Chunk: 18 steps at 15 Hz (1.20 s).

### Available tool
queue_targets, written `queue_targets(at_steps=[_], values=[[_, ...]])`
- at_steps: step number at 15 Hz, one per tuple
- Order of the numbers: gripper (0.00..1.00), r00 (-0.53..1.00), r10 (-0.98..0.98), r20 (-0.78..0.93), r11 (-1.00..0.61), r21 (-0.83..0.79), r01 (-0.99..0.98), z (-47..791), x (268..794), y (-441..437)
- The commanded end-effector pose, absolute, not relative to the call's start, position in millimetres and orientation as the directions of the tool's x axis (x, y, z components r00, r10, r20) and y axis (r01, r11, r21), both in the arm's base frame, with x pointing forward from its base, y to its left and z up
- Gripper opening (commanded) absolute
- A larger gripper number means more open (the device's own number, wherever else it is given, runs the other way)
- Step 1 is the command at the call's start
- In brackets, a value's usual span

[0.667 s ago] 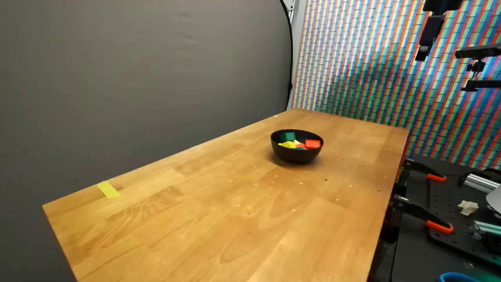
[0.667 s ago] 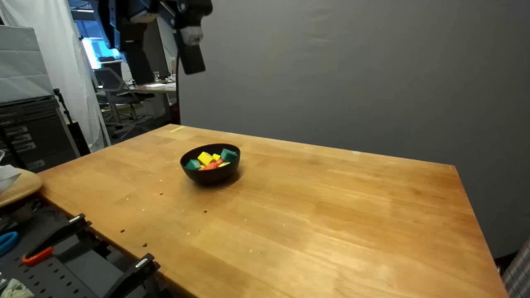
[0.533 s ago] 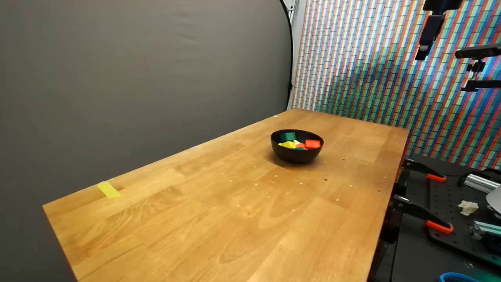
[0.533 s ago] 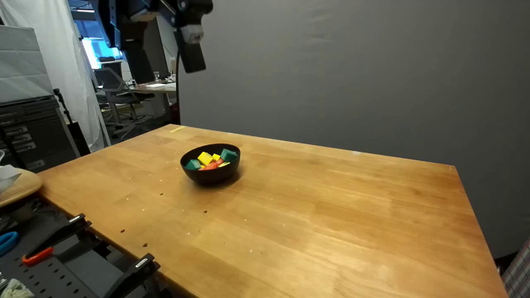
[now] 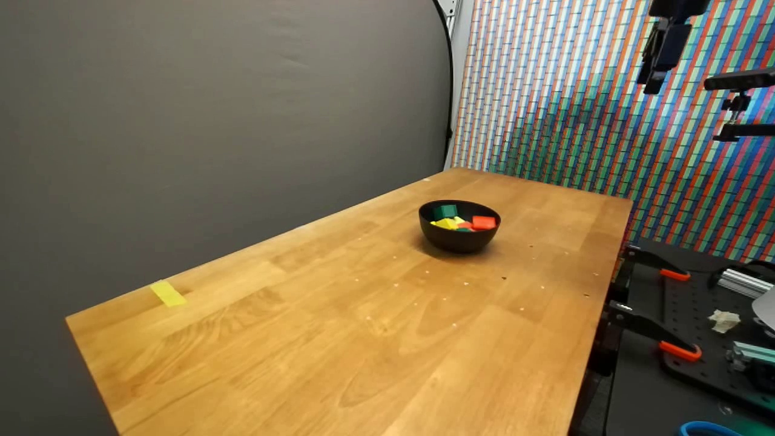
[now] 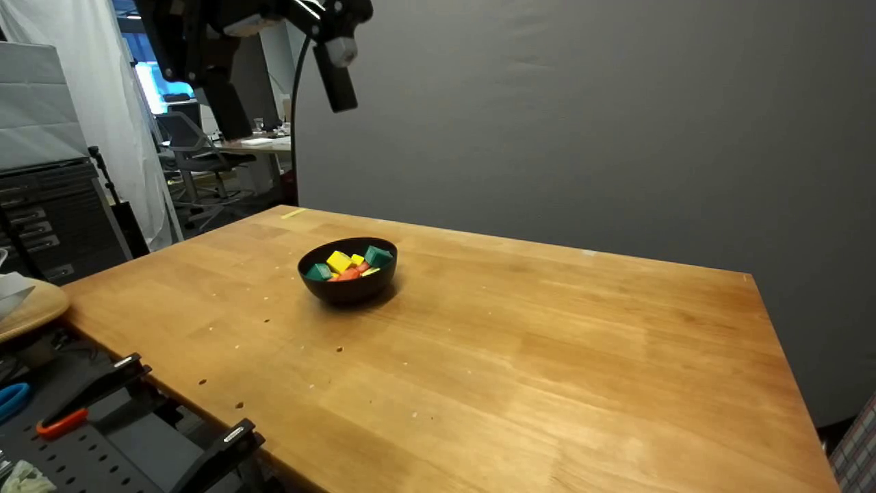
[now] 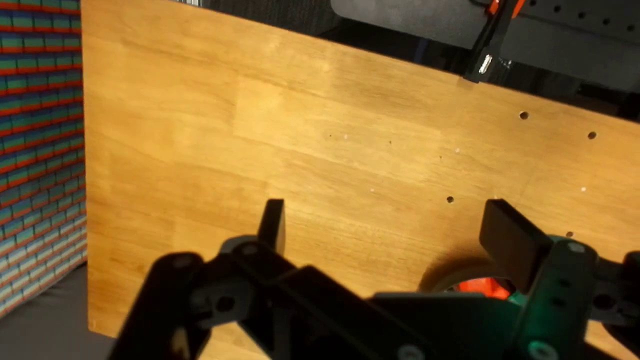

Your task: Remove the objects from the bowl and put them on the table

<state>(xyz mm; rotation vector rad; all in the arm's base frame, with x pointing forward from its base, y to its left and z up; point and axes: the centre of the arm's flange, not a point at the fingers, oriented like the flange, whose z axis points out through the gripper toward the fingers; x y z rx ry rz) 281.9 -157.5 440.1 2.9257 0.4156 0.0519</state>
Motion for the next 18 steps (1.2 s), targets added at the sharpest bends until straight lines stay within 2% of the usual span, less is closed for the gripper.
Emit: queue_targets(at_steps=[1, 2, 5, 7, 13, 18], values=[[1.00, 0.917, 0.388, 0.093, -0.921, 0.088, 0.380, 454, 304, -147], [1.00, 0.937, 0.346, 0.038, -0.928, 0.162, 0.336, 442, 289, -149], [1.00, 0.936, 0.347, 0.058, -0.935, 0.100, 0.341, 434, 301, -141], [1.00, 0.963, 0.268, 0.037, -0.962, 0.067, 0.265, 405, 325, -125], [1.00, 0.965, 0.244, 0.100, -0.948, 0.235, 0.216, 362, 424, -37], [1.00, 0.982, 0.163, 0.099, -0.972, 0.187, 0.142, 333, 483, 12]])
